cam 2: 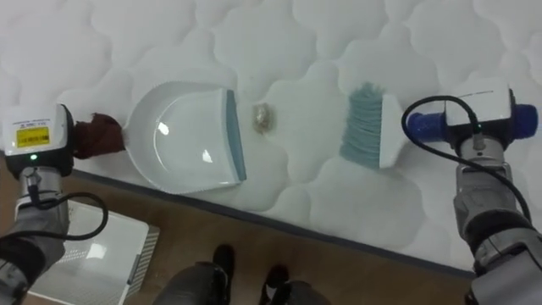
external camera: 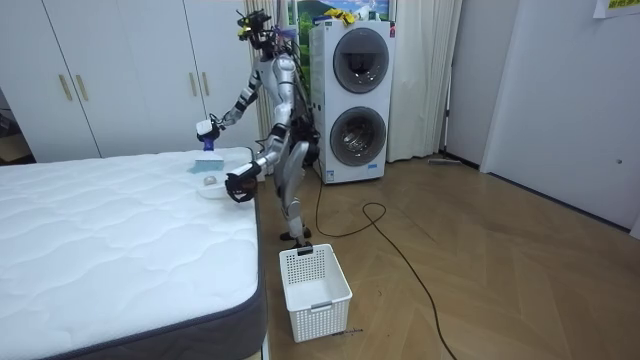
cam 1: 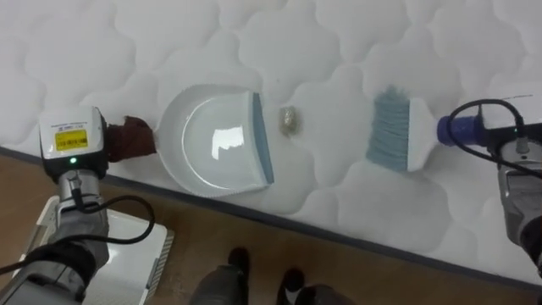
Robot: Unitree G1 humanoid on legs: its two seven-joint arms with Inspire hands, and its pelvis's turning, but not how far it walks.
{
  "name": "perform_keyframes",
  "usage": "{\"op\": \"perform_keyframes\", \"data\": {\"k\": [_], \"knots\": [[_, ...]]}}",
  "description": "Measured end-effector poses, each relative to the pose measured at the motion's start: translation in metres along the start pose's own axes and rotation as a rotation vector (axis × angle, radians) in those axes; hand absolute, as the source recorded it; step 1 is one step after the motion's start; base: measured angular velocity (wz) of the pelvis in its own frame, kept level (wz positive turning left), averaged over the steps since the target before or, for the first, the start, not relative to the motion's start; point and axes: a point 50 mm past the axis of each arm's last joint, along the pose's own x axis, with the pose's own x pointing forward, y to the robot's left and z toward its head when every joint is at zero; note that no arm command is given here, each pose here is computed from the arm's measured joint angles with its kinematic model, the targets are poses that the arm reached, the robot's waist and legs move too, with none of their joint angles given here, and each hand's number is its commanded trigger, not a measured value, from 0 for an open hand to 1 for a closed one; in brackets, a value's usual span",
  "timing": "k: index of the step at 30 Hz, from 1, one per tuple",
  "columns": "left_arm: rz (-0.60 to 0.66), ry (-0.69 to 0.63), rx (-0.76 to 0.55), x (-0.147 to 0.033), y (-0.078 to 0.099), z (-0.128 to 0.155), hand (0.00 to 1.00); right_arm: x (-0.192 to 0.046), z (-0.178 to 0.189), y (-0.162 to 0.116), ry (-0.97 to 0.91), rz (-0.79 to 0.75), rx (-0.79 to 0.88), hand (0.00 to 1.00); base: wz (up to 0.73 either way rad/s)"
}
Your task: Clean bed
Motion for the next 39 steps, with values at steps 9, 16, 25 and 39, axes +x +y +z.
{"op": "perform_keyframes", "data": {"k": [9, 16, 25, 39], "knots": [[-0.028, 0.009, 0.009, 0.003, 0.001, -0.006, 1.0, 0.0, 0.008, -0.002, -0.02, 0.008, -0.014, 1.0, -0.03], [-0.037, 0.011, 0.009, 0.002, -0.001, -0.004, 1.0, -0.002, 0.017, -0.002, -0.024, 0.014, -0.007, 1.0, 0.0], [-0.035, 0.01, 0.008, 0.002, -0.001, -0.004, 1.0, -0.003, 0.022, -0.002, -0.028, 0.016, 0.003, 1.0, 0.0], [-0.023, -0.013, -0.018, -0.001, 0.0, 0.007, 1.0, -0.005, 0.052, -0.016, -0.121, -0.047, 0.022, 1.0, 0.0]]}}
